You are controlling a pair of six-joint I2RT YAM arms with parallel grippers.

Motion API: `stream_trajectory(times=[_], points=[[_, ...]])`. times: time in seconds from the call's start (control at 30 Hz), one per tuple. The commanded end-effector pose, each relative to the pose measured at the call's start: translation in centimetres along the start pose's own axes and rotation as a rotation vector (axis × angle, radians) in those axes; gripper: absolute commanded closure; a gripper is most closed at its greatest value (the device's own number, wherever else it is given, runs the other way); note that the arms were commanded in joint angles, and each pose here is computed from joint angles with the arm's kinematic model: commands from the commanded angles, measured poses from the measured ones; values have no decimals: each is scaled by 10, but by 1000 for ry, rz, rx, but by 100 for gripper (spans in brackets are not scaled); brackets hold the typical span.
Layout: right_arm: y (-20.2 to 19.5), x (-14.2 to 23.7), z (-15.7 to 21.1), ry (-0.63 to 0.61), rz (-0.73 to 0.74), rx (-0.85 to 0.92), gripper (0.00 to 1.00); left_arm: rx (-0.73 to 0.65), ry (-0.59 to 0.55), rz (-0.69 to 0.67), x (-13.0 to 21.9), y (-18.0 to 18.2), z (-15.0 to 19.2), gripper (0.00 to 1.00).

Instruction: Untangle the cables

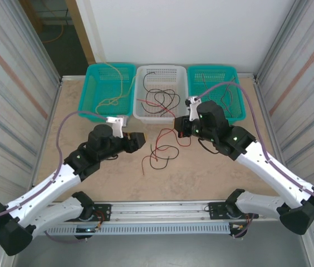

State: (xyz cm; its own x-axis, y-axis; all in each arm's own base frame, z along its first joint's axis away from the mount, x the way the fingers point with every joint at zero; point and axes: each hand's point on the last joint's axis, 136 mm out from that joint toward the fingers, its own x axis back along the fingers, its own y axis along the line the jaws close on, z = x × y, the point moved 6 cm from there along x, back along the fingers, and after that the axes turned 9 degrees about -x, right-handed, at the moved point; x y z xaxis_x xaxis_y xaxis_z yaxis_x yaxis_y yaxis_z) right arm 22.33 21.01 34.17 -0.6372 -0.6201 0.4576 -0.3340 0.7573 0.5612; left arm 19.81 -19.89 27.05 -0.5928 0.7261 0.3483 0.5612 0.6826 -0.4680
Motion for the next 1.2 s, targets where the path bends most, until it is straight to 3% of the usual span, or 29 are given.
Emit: stream_trajectory(times=[0.0, 0.33, 0.5, 0.63, 0.87, 1.03, 1.17], points=[[13, 5, -17, -47, -21, 20, 100, -105, -81, 105, 3, -27, -20, 42], [26, 3, -31, -74, -64, 5, 100, -170, -140, 210, 9, -45, -26, 42], [30, 1, -32, -74, -85, -6, 100, -176, -117, 205, 6, -45, -25, 43], [32, -1, -33, -74, -102, -16, 100, -170, -65, 195, -5, -43, -19, 52], [36, -1, -34, -72, -123, -19, 100, -165, -58, 202, -13, -44, -19, 77], [34, -3, -33, -70, -124, -26, 100, -159, -67, 199, -15, -46, -25, 100], [34, -5, -33, -67, -128, -31, 100, -149, -59, 199, -18, -47, -28, 100]])
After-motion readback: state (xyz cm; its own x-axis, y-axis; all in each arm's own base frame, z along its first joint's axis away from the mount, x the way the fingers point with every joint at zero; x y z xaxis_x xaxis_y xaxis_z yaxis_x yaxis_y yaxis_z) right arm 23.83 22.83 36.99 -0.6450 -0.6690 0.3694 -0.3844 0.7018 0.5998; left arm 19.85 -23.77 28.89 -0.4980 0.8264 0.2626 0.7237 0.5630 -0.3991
